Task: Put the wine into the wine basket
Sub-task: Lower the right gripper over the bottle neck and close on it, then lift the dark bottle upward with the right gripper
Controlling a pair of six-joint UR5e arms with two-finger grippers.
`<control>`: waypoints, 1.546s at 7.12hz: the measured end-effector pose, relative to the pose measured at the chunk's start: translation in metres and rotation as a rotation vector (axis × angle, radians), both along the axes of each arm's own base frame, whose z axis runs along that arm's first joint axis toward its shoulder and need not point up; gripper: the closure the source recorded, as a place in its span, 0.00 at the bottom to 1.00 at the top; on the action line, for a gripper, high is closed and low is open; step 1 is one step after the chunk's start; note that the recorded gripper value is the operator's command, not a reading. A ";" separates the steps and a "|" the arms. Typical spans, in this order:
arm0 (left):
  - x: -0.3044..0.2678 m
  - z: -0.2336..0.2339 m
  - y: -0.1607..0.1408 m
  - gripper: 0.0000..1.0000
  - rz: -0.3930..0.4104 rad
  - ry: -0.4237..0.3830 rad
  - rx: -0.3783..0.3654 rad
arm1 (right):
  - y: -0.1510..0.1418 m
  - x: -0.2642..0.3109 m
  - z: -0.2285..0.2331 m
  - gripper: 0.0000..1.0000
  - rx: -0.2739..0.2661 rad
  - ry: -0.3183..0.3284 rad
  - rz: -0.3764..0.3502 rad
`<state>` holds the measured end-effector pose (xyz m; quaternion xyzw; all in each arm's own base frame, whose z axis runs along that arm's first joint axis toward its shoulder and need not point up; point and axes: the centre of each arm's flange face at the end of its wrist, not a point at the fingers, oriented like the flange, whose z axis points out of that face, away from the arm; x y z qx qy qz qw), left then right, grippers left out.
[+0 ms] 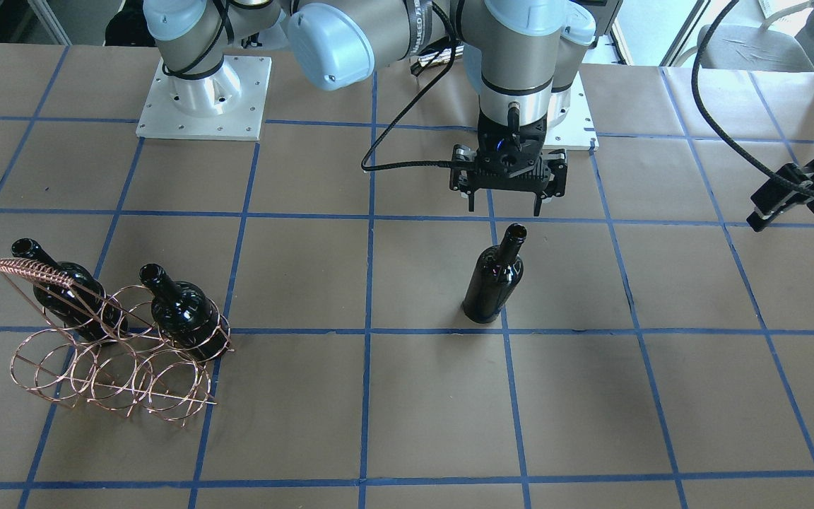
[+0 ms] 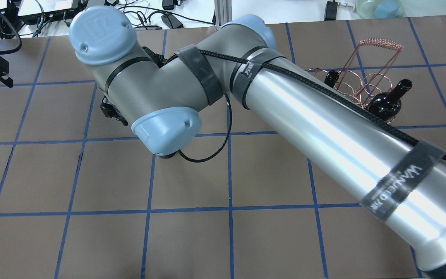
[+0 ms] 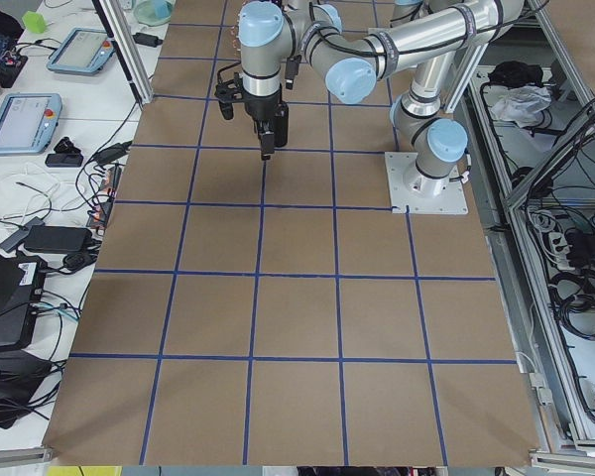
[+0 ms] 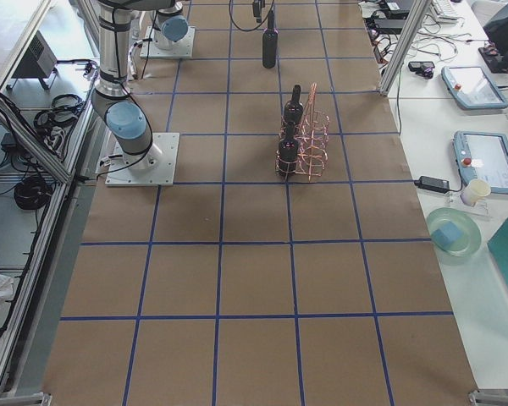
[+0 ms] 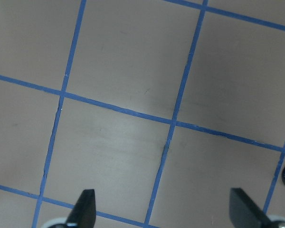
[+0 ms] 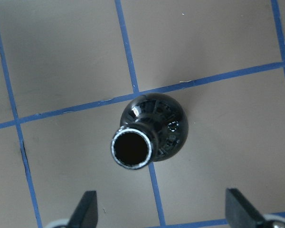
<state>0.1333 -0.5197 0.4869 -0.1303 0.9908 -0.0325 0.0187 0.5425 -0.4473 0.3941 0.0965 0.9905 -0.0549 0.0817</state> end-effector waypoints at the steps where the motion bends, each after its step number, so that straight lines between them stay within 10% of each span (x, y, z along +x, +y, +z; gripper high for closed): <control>1: 0.000 -0.001 0.000 0.00 0.000 0.001 0.001 | -0.005 0.009 -0.007 0.06 -0.011 0.000 -0.003; 11: -0.002 -0.004 0.000 0.00 -0.003 0.006 0.005 | -0.024 0.008 -0.018 0.35 -0.050 0.038 0.073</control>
